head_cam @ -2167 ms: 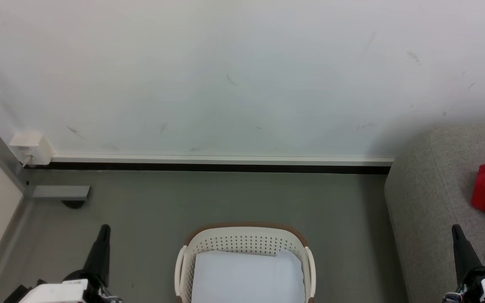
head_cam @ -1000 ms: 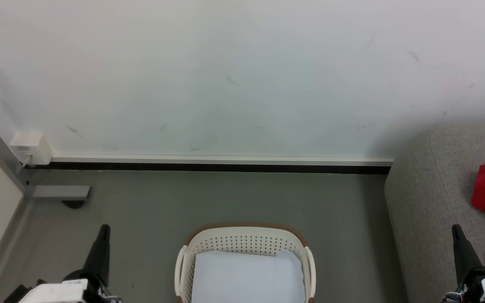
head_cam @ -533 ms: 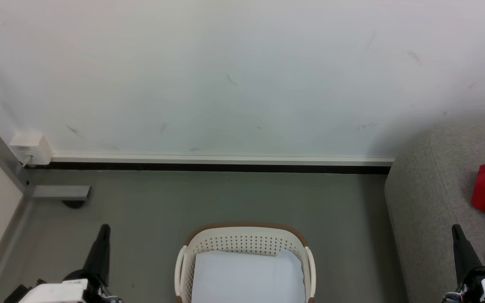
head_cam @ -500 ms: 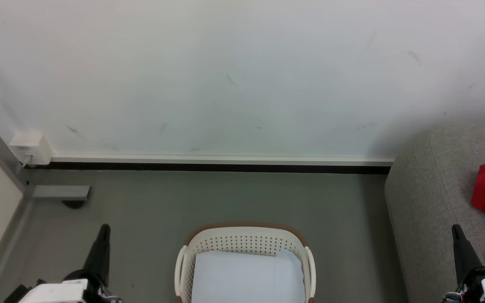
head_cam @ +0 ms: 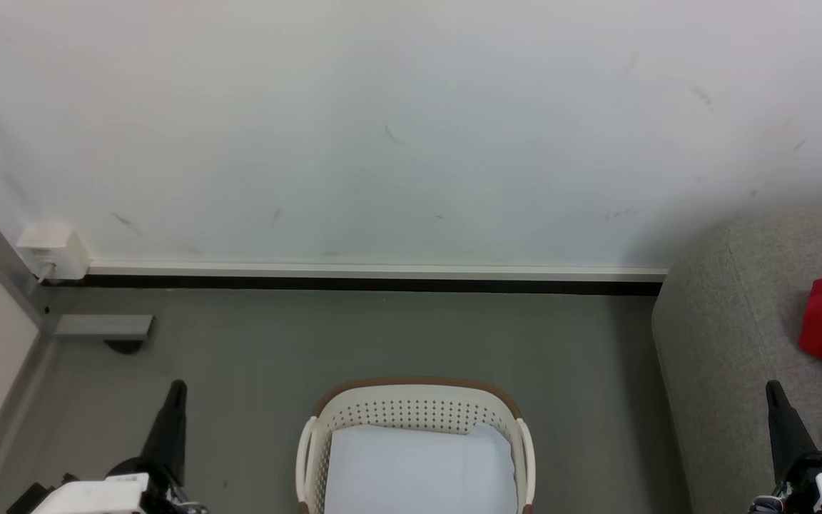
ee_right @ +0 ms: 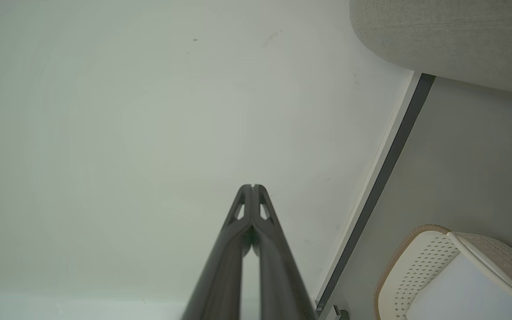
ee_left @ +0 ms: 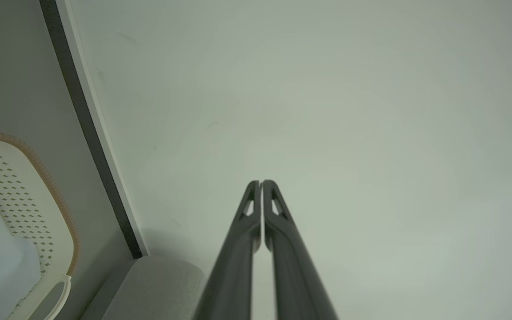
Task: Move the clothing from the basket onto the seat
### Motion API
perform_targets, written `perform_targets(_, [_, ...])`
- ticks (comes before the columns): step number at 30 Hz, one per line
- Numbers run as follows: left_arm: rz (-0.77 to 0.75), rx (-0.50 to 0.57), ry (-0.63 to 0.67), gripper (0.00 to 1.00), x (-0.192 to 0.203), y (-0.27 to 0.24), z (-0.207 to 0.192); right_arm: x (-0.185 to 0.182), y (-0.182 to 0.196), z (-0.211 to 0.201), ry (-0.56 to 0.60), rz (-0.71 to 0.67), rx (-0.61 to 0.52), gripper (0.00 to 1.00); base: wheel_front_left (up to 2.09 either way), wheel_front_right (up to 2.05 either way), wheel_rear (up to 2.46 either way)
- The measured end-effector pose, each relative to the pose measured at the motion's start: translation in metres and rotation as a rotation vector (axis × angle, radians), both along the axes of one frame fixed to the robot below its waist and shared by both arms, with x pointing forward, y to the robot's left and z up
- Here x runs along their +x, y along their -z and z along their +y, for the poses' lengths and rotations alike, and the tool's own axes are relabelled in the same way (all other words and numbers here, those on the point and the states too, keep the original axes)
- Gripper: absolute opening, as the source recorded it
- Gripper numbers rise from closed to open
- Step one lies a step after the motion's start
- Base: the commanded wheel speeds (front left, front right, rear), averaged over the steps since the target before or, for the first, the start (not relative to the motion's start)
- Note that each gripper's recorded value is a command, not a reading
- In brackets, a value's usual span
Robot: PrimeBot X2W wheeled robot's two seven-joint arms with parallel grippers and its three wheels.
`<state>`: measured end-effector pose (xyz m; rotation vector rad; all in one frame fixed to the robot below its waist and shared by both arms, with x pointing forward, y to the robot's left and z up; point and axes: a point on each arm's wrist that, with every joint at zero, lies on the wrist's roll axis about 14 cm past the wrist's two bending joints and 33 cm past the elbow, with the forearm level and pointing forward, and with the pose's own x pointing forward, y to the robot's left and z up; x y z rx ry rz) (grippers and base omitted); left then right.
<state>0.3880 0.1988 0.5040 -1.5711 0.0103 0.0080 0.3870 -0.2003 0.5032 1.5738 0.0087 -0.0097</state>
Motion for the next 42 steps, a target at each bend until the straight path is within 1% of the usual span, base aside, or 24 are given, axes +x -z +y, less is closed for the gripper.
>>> perform_targets(42, [0.0, 0.0, 0.0, 0.0, 0.0, 0.0, 0.0, 0.0, 0.0, -0.0001, 0.0, 0.0, 0.0, 0.0, 0.0, 0.0, 0.0])
